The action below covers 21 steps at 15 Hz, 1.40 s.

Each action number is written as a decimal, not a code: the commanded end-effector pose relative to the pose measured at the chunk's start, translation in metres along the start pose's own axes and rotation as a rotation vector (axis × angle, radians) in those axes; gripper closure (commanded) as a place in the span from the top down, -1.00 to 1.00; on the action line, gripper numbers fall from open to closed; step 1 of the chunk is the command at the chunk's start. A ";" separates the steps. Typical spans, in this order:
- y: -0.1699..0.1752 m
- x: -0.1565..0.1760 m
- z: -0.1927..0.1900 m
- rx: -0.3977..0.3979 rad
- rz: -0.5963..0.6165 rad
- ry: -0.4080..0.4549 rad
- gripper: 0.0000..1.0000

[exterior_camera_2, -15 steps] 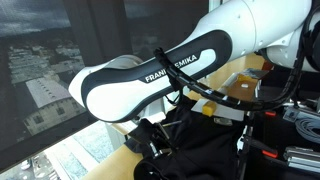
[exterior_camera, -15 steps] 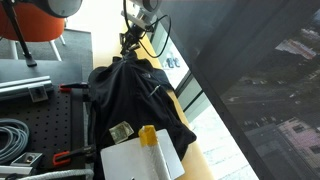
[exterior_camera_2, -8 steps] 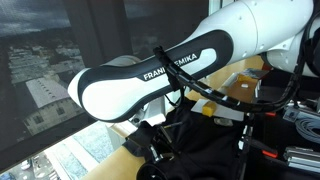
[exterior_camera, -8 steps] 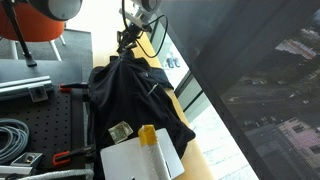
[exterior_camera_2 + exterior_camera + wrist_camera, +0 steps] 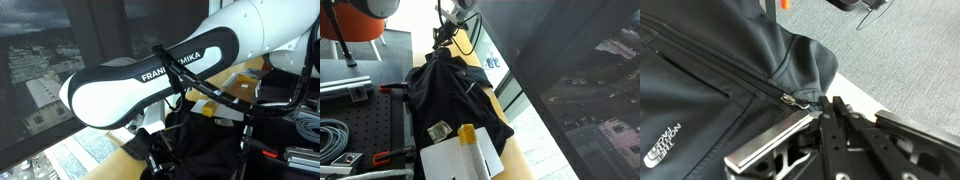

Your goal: Close the zip of the jersey

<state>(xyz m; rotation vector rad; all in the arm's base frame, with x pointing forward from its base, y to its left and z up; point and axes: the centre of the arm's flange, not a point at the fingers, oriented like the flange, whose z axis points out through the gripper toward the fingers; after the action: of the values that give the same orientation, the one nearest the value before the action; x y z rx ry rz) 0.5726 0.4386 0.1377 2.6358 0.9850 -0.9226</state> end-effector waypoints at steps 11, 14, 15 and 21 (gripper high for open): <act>-0.078 0.044 -0.062 0.050 -0.029 0.023 -0.20; -0.099 0.033 -0.078 0.048 -0.058 0.057 0.22; -0.105 0.029 -0.085 0.046 -0.070 0.071 0.35; -0.098 -0.018 -0.040 0.017 -0.074 0.059 0.66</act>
<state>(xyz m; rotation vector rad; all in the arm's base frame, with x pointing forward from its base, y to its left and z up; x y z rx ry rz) 0.5185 0.5177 0.1844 2.6717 1.1001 -0.8773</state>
